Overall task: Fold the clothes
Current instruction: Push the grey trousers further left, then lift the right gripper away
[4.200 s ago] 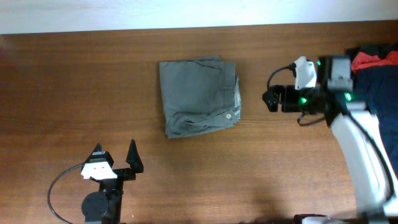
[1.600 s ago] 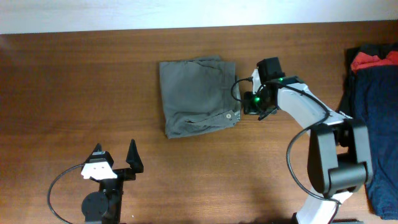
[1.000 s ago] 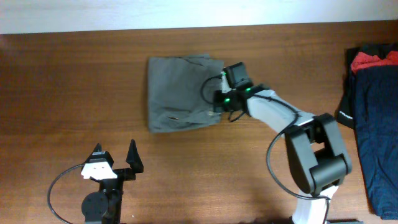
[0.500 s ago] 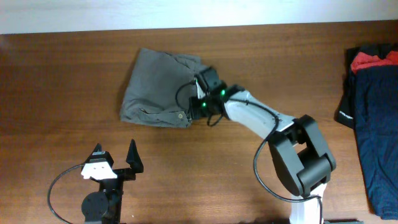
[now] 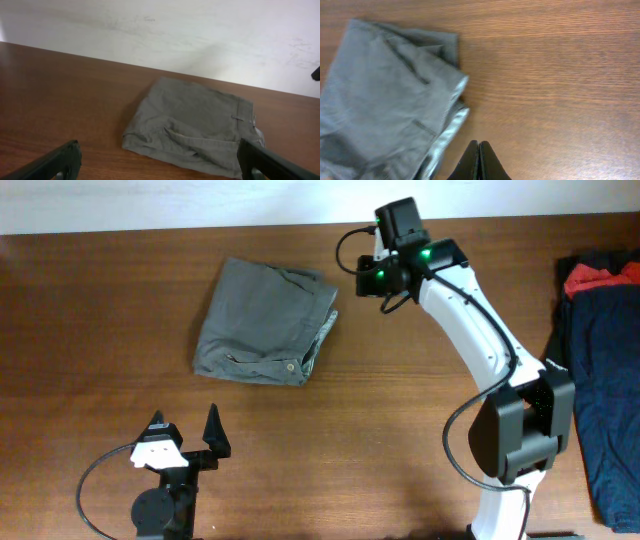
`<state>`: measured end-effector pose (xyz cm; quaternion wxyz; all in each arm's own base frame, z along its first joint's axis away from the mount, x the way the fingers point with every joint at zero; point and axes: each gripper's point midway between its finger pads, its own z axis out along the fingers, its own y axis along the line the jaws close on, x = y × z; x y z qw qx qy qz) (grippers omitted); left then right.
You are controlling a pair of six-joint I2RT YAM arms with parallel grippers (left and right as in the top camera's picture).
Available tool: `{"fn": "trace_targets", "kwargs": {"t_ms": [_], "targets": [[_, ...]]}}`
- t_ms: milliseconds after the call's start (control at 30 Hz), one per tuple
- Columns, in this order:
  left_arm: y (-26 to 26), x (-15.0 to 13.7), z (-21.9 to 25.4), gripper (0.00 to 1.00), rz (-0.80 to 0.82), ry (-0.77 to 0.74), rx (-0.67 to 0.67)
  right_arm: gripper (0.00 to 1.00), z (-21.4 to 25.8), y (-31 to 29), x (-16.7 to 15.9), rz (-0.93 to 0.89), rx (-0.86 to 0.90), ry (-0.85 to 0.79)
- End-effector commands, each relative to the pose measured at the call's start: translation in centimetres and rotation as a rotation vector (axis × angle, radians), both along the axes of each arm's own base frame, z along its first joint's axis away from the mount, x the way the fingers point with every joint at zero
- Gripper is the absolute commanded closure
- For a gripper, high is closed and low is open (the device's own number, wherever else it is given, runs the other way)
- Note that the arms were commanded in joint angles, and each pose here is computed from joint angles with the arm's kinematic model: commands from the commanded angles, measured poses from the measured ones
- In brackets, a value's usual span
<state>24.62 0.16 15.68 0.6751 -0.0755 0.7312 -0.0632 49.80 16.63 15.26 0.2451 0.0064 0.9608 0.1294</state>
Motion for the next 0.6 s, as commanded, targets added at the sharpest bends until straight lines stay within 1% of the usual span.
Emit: {"fn": "trace_targets", "kwargs": {"t_ms": [0, 167, 300, 567], "targets": [[-0.3, 0.0, -0.1, 0.01, -0.018, 0.0, 0.019, 0.96, -4.3, 0.8, 0.4, 0.022, -0.032, 0.06], [-0.3, 0.0, -0.1, 0.01, -0.018, 0.0, 0.019, 0.96, -8.6, 1.7, 1.0, 0.006, -0.023, 0.113], [-0.3, 0.0, -0.1, 0.01, -0.017, 0.0, 0.019, 0.96, -11.2, 3.1, 0.9, 0.037, 0.0, 0.147], [-0.3, 0.0, -0.1, 0.01, -0.017, 0.0, 0.019, 0.96, -13.7, 6.4, 0.5, 0.082, 0.017, 0.152]]}}
